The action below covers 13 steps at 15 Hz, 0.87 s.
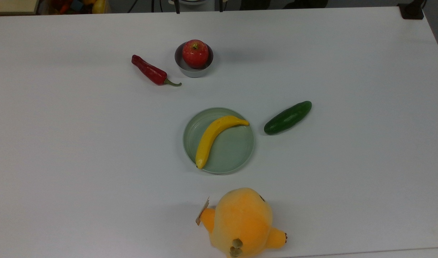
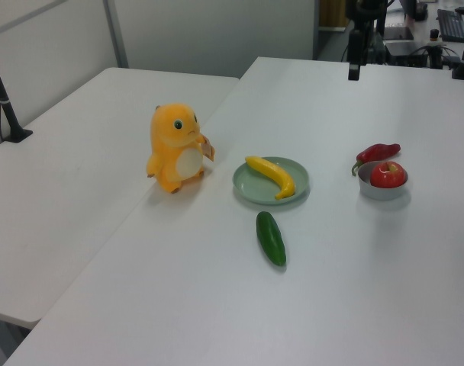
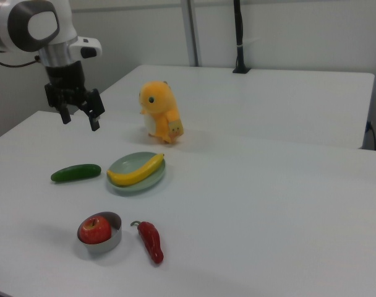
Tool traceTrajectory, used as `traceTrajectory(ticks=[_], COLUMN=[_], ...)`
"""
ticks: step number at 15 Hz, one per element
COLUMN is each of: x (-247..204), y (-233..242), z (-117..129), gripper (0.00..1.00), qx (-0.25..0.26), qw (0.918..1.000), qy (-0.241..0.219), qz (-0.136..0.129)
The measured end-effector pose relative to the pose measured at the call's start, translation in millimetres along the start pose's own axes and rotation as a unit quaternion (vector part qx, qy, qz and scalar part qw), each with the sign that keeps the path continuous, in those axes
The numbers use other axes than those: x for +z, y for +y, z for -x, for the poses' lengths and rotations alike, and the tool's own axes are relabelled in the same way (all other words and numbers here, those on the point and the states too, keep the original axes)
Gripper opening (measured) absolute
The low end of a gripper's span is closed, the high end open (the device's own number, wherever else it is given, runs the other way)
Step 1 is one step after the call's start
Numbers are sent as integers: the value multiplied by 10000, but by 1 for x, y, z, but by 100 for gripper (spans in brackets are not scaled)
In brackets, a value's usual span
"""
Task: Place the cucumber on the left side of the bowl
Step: 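Move the open gripper over the green cucumber and lower it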
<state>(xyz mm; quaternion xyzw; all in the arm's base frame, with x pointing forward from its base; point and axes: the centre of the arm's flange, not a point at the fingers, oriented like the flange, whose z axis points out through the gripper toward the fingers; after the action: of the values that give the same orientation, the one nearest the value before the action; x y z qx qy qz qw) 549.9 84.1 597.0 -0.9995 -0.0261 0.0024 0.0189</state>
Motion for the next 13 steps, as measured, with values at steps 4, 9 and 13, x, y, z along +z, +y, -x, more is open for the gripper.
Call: traceTrajectory(ticks=[4,9,13], x=[18,46,76], y=[-36,-95,-140], z=[-5,-17,-41], gripper=[100,100,100], qx=[587,1698,2564], qw=[9982,9853,9658], qy=[-154,-184,211], qz=[24,7,-314])
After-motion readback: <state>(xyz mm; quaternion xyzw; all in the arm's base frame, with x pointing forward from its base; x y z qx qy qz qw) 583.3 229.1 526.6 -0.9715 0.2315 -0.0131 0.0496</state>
